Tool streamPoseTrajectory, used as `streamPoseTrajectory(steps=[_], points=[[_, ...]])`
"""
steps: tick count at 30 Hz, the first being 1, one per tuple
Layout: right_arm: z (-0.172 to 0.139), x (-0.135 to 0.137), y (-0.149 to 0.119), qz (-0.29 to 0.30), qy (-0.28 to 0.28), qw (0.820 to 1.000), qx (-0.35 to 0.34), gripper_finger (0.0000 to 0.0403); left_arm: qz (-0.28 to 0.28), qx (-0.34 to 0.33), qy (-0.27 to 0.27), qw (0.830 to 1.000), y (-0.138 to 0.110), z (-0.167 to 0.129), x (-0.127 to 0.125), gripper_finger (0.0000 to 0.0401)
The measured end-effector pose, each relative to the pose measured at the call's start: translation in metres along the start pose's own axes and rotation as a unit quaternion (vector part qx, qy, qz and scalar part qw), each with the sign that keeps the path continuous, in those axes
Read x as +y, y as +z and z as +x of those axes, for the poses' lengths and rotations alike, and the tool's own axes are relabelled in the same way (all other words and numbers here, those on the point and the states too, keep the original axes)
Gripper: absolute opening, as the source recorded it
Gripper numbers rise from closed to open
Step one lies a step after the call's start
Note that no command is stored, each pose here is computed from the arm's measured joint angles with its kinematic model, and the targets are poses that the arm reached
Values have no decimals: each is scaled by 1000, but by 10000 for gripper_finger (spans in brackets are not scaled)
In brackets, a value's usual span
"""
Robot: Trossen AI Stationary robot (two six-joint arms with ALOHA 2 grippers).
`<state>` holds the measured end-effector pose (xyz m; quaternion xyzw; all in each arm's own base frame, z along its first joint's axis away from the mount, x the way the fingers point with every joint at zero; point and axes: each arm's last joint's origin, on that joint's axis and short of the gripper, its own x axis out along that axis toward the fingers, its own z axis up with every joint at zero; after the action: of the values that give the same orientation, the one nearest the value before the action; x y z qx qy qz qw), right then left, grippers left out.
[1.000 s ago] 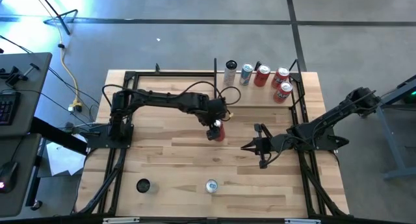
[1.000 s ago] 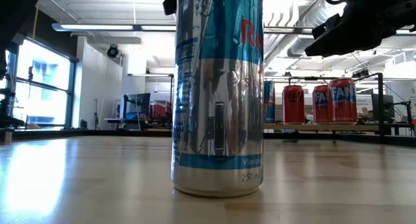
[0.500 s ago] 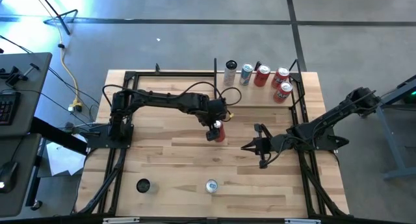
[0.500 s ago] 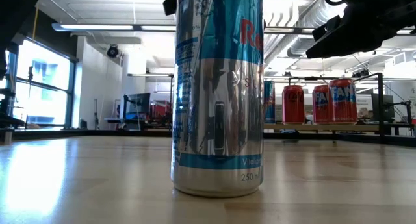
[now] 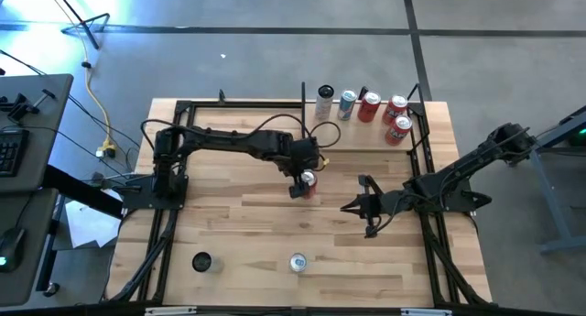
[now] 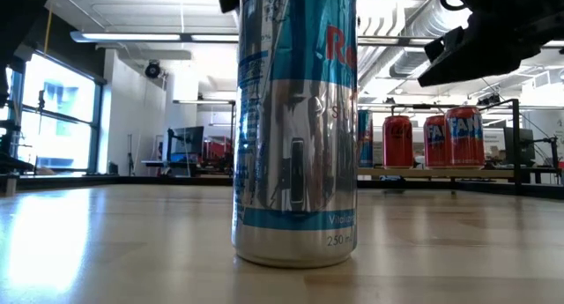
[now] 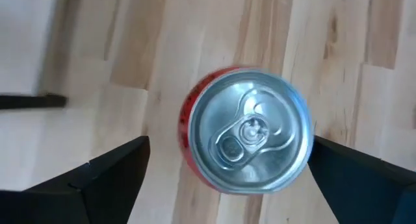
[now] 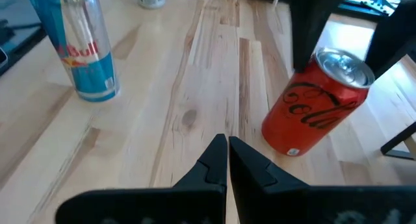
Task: Place canned beverage on shelf
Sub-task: Put the red soda can on the shelf and align it with the other red soda can
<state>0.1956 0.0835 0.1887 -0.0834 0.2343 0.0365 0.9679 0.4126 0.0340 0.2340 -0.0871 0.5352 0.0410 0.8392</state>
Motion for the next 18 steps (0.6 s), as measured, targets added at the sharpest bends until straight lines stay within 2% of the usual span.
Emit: streamPoseTrajectory(steps=[4,10,13,18], points=[[-4,-1,-1,1,-2,1000,8,0,28,-19,6,999,0,-21,-1,397],[-13,-7,1,-5,-38,999,-4,0,57,-80,63,993,-13,-36,-12,398],[-10,-10,-10,1,-57,998,-36,0,67,-135,60,987,-27,-40,-17,399],[-6,-19,-43,60,-58,988,-132,0,67,-228,32,971,-63,-33,-24,399]])
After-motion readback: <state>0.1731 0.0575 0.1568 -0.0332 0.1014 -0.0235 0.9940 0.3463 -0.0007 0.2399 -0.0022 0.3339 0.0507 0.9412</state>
